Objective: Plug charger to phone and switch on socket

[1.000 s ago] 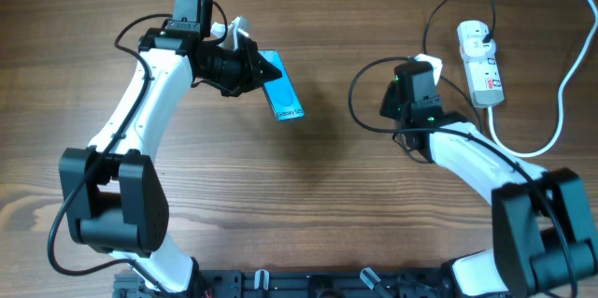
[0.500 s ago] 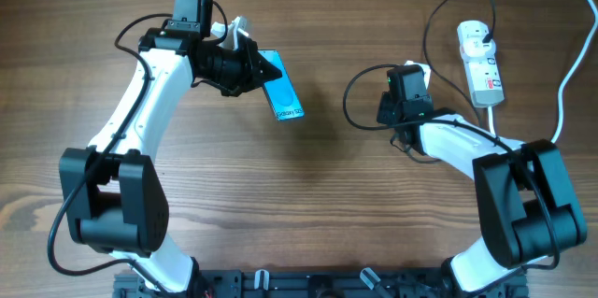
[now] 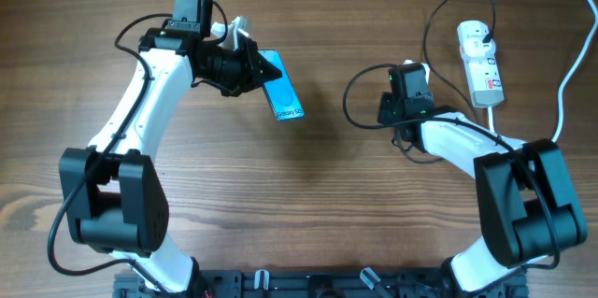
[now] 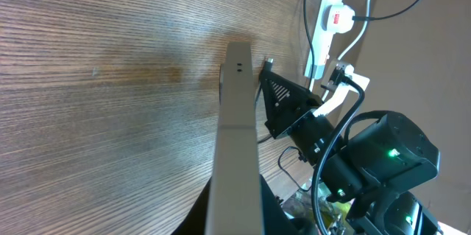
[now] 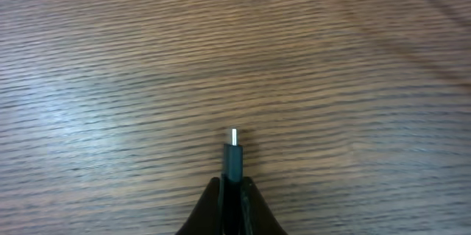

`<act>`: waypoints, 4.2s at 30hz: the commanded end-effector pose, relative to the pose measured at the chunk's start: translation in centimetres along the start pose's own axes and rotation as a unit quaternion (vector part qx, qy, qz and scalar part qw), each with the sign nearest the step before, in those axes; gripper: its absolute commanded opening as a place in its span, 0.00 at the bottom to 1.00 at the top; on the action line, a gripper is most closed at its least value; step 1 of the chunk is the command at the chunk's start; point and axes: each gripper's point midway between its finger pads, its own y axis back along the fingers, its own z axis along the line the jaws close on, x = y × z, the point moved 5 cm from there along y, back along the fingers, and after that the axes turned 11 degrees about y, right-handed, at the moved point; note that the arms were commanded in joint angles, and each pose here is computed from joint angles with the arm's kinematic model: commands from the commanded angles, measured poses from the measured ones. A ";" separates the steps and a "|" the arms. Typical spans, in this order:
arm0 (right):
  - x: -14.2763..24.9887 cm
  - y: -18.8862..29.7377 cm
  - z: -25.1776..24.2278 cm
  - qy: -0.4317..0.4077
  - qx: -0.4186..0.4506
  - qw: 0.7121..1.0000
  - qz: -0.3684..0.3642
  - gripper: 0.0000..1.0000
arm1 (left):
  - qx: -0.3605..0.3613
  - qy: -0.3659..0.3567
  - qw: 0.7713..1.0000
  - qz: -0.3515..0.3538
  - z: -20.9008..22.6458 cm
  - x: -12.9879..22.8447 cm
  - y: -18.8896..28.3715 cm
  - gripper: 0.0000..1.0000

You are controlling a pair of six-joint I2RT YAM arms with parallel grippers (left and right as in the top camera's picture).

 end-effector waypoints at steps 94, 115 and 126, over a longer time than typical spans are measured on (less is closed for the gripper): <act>-3.1 19.5 14.0 -0.023 -0.720 0.685 -0.109 0.04 | 0.307 -0.224 0.921 0.084 -8.2 0.3 4.4 0.04; -3.4 19.4 13.9 -0.030 -0.715 0.688 -0.116 0.04 | 0.313 -0.223 0.918 0.095 -8.3 0.6 4.4 0.04; -3.4 19.4 13.9 -0.030 -0.715 0.688 -0.117 0.04 | 0.300 -0.211 0.926 0.086 -8.0 0.4 4.1 0.04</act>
